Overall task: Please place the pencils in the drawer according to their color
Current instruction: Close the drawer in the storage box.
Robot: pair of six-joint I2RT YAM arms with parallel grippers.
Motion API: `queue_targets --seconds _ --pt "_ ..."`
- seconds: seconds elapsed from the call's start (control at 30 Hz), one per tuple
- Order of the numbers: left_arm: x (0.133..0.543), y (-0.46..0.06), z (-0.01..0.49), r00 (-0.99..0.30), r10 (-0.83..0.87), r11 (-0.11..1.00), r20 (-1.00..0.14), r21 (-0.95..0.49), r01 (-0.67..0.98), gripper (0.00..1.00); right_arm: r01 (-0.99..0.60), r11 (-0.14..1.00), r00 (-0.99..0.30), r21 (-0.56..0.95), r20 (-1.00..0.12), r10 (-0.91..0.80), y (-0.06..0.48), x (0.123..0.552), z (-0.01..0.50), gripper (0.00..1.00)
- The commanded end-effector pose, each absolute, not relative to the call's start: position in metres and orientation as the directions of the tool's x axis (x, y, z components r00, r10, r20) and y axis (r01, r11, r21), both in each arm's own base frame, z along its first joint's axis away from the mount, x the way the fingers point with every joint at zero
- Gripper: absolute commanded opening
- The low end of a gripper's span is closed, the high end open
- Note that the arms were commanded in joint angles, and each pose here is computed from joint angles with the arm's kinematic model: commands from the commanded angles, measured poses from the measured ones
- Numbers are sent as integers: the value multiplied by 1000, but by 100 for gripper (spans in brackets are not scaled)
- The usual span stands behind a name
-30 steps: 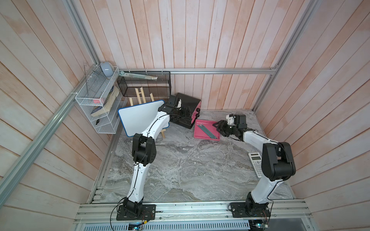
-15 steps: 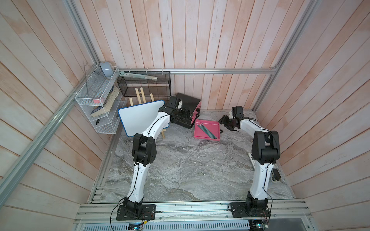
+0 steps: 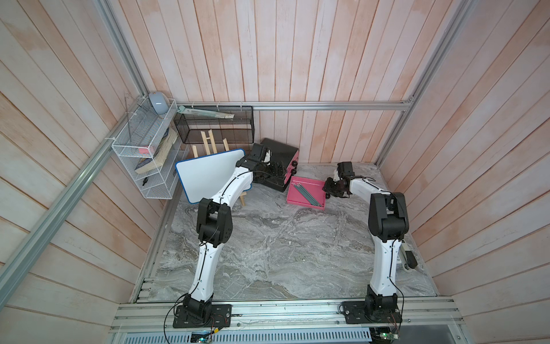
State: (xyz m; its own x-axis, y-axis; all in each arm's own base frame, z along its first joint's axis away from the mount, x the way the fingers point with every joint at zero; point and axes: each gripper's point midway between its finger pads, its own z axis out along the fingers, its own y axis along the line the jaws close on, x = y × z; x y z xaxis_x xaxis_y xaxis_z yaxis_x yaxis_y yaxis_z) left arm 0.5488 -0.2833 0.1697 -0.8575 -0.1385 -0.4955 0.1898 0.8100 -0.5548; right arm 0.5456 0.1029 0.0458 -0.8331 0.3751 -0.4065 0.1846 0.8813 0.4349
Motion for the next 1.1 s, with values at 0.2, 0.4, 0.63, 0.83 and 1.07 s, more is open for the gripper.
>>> queue_targets --seconds 0.2,0.4,0.63,0.83,1.07 --pt "547 -287 170 -851 -123 800 -511 -559 220 100 243 868 -827 433 -375 419 85 539 38 1" --pt "547 -288 171 -849 -121 796 -514 -562 227 99 263 852 -799 453 -392 456 70 536 54 0" --pt "547 -289 172 -849 -123 790 -513 -568 229 99 279 858 -775 431 -427 466 54 532 72 0" --pt "547 -290 173 -849 -123 787 -513 -572 231 100 288 887 -763 360 -474 440 40 533 89 0" --pt "546 -295 175 -848 -119 777 -516 -581 245 100 326 900 -755 289 -494 432 27 537 103 0"
